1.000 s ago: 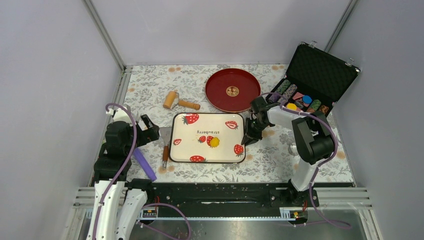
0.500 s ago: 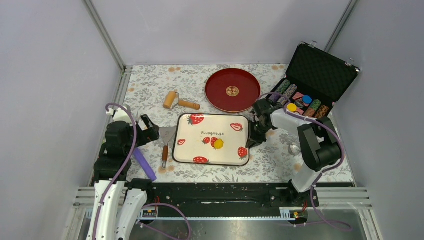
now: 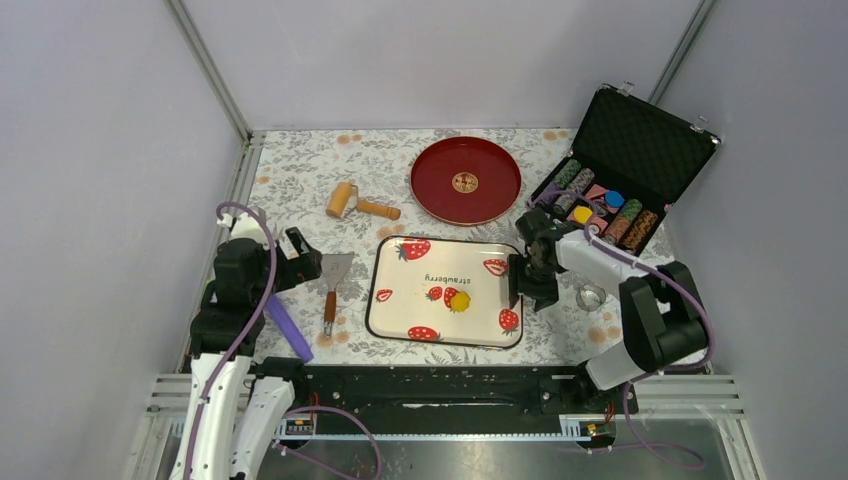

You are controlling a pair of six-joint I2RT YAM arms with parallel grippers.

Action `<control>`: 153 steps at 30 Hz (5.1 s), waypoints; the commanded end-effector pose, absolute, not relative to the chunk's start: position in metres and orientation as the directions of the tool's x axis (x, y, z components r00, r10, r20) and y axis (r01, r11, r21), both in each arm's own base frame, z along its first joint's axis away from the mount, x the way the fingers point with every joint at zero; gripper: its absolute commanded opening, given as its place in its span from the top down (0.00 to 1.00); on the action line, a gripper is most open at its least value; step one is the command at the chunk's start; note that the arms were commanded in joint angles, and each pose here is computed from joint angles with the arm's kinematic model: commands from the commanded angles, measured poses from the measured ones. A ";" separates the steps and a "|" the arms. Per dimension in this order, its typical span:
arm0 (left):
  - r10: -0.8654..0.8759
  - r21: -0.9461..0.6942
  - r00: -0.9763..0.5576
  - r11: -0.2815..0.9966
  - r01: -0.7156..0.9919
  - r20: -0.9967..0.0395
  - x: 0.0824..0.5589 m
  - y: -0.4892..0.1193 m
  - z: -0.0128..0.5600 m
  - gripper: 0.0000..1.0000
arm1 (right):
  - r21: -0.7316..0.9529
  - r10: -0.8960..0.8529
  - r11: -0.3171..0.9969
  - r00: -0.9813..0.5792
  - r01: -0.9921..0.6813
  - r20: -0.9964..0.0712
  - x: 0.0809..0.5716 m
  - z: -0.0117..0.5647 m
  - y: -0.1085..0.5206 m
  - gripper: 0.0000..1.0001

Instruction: Roll out the dumpling wrappers from the dough

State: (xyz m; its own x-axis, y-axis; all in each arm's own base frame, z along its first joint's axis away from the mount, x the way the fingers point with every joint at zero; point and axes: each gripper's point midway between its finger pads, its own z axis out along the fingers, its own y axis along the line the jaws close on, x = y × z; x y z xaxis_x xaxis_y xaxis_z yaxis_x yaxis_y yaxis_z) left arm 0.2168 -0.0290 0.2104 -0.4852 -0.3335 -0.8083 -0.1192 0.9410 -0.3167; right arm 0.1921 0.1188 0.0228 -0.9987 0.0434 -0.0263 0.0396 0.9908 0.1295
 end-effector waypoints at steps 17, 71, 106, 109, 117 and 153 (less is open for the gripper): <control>-0.281 -0.563 -0.905 0.825 -0.058 -0.319 0.232 -0.120 0.111 0.16 | 0.370 0.188 0.910 -0.982 0.187 0.032 0.158 0.028 0.139 0.03; -0.179 -0.407 -0.966 0.909 -0.090 -0.187 0.146 -0.200 0.024 0.12 | 0.300 0.228 0.922 -0.970 0.244 0.089 0.132 0.030 0.123 0.01; -0.299 -0.489 -0.847 0.871 -0.054 -0.439 0.317 -0.149 0.142 0.01 | 0.311 0.212 0.936 -0.970 0.167 -0.116 0.151 0.064 0.113 0.00; -0.298 -0.433 -0.832 0.898 -0.078 -0.469 0.347 -0.140 0.142 0.01 | 0.333 0.212 0.928 -0.972 0.166 -0.106 0.149 0.062 0.117 0.01; -0.221 -0.259 -0.815 0.962 -0.090 -0.536 0.417 -0.125 0.123 0.13 | 0.378 0.201 0.913 -0.976 0.154 -0.087 0.146 0.060 0.125 0.02; -0.176 -0.107 -0.938 0.983 -0.150 -0.300 0.462 -0.085 0.029 0.27 | 0.382 0.165 0.914 -0.985 0.135 -0.047 0.147 0.052 0.129 0.03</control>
